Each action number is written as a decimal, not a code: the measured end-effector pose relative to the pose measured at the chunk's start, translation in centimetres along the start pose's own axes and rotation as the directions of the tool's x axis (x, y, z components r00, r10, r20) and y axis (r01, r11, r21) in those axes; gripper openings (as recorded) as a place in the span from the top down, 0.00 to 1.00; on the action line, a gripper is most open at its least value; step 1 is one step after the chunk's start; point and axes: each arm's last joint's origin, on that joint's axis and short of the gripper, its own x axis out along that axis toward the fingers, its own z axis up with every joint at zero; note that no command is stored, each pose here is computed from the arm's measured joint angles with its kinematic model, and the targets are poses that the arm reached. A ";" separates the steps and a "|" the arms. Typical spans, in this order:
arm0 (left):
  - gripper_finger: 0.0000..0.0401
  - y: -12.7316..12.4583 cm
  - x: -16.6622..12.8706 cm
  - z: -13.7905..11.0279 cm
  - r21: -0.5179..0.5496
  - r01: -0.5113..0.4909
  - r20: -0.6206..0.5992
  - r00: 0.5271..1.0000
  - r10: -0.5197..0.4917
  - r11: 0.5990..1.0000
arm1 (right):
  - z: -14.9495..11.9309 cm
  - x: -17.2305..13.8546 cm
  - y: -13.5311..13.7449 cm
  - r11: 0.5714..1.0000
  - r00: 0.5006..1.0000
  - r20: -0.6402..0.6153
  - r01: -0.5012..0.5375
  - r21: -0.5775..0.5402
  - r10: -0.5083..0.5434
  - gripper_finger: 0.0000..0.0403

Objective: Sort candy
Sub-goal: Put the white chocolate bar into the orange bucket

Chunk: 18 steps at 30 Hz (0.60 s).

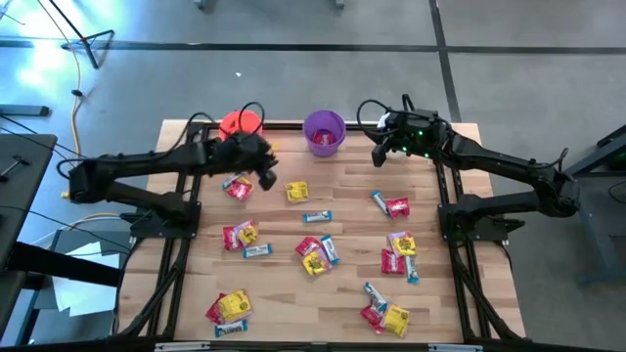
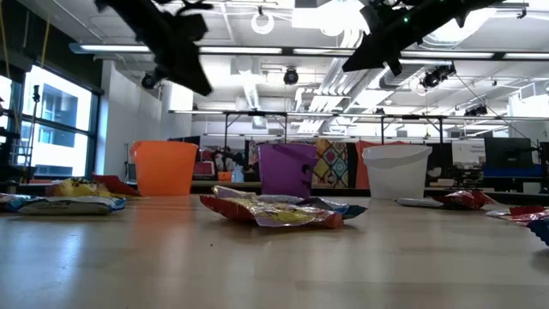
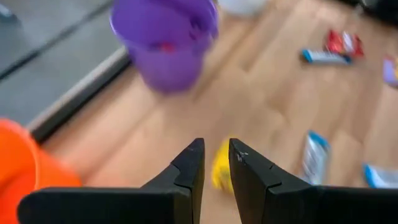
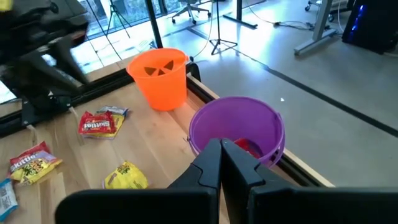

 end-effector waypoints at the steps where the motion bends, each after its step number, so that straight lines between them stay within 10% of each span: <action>1: 0.85 0.0 -0.7 -0.4 -0.008 0.009 -0.025 1.000 -0.009 1.000 | 0.0 0.0 0.0 1.000 1.000 -0.001 -0.001 0.004 0.001 1.00; 18: 0.98 5.4 -1.8 -4.2 -0.136 -0.195 -0.503 0.858 0.101 0.971 | 0.0 0.0 0.0 1.000 1.000 -0.002 -0.006 -0.016 0.006 1.00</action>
